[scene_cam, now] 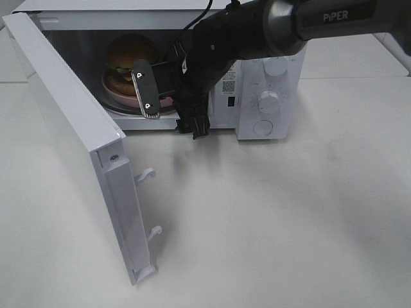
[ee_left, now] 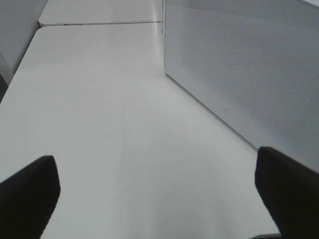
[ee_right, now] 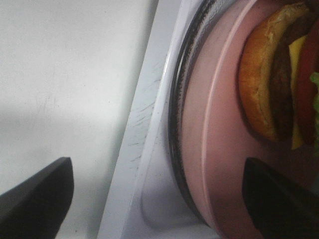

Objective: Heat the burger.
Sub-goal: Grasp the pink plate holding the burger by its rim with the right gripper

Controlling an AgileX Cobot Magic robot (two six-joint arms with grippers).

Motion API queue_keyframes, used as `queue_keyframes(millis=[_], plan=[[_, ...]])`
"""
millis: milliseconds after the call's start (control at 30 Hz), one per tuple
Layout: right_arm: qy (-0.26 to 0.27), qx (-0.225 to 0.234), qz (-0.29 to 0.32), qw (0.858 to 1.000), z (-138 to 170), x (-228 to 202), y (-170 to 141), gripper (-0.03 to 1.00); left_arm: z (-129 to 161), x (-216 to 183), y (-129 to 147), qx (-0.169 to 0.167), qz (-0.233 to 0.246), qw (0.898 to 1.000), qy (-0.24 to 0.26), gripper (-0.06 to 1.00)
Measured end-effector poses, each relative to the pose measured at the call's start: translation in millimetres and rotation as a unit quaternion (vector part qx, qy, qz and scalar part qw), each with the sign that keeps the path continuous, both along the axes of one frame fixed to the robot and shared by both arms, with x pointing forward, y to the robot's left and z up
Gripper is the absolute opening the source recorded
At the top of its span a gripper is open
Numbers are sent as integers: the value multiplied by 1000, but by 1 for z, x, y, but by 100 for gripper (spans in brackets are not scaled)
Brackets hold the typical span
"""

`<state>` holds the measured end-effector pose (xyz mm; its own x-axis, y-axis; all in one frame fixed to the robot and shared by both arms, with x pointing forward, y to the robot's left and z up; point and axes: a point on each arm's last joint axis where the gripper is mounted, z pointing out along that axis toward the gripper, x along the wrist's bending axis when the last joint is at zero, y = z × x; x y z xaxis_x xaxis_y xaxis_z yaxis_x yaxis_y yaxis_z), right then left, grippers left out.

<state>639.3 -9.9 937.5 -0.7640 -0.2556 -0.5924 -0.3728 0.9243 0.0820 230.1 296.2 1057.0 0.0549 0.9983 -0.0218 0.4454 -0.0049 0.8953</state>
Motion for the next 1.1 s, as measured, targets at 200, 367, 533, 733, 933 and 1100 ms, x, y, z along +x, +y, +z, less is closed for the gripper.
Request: queue_keyframes(millis=[200, 367, 533, 733, 933, 1100], plan=[[9, -10, -6, 1000, -2, 10, 6, 87, 0, 0, 0, 0, 0, 1000, 0, 99], [9, -9, -10, 1000, -3, 19, 12, 85, 0, 0, 0, 0, 0, 1000, 0, 99], [4, -2, -13, 1000, -3, 28, 19, 82, 0, 0, 0, 0, 0, 1000, 0, 99], [14, 4, -20, 1000, -12, 34, 23, 73, 0, 0, 0, 0, 0, 1000, 0, 99], [4, -8, -1, 1000, -11, 37, 21, 46, 0, 0, 0, 0, 0, 1000, 0, 99], [7, -9, 7, 1000, -11, 36, 21, 16, 0, 0, 0, 0, 0, 1000, 0, 99]])
